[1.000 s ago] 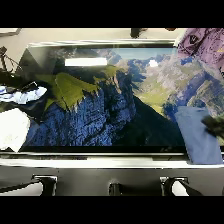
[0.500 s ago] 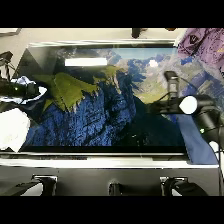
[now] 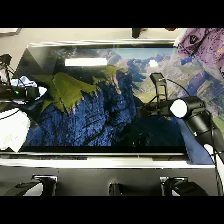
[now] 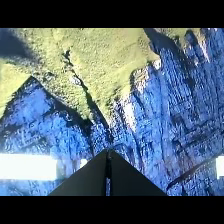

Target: Fold the clothes and pants, and hang the long-sleeved shirts on hangers.

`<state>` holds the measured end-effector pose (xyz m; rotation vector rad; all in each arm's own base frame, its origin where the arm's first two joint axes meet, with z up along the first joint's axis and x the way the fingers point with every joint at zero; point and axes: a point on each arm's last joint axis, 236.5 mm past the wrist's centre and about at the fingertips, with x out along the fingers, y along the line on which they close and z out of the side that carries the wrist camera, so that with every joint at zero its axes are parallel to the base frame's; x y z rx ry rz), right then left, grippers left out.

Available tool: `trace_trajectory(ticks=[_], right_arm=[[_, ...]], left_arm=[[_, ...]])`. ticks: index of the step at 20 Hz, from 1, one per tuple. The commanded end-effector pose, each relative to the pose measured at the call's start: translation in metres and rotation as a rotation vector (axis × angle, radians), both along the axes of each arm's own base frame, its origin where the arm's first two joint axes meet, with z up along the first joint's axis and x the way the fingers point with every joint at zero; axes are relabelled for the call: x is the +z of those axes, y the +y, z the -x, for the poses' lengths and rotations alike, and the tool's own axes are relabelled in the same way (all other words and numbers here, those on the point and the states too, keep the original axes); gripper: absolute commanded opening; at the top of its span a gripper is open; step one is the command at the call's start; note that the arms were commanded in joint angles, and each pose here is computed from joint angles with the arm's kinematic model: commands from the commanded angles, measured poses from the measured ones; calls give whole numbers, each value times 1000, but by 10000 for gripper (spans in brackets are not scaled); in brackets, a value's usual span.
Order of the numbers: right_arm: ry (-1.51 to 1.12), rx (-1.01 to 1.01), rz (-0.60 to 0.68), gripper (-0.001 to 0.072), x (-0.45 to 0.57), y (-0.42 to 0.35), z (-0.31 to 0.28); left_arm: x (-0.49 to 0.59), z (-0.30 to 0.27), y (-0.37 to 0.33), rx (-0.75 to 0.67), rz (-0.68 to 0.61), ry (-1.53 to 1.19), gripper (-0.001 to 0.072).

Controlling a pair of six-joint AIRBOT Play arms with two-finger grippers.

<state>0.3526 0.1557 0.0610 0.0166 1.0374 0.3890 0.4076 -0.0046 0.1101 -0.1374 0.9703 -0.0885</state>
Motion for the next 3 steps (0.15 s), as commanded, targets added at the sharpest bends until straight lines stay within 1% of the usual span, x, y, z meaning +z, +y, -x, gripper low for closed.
trace_trajectory(ticks=[1, 3], right_arm=[[-2, 3, -2, 29, 1, 1, 0], [-2, 4, -2, 29, 1, 1, 0]], left_arm=[[1, 0, 0, 1, -1, -6, 17], [1, 0, 0, 1, -1, -6, 17]])
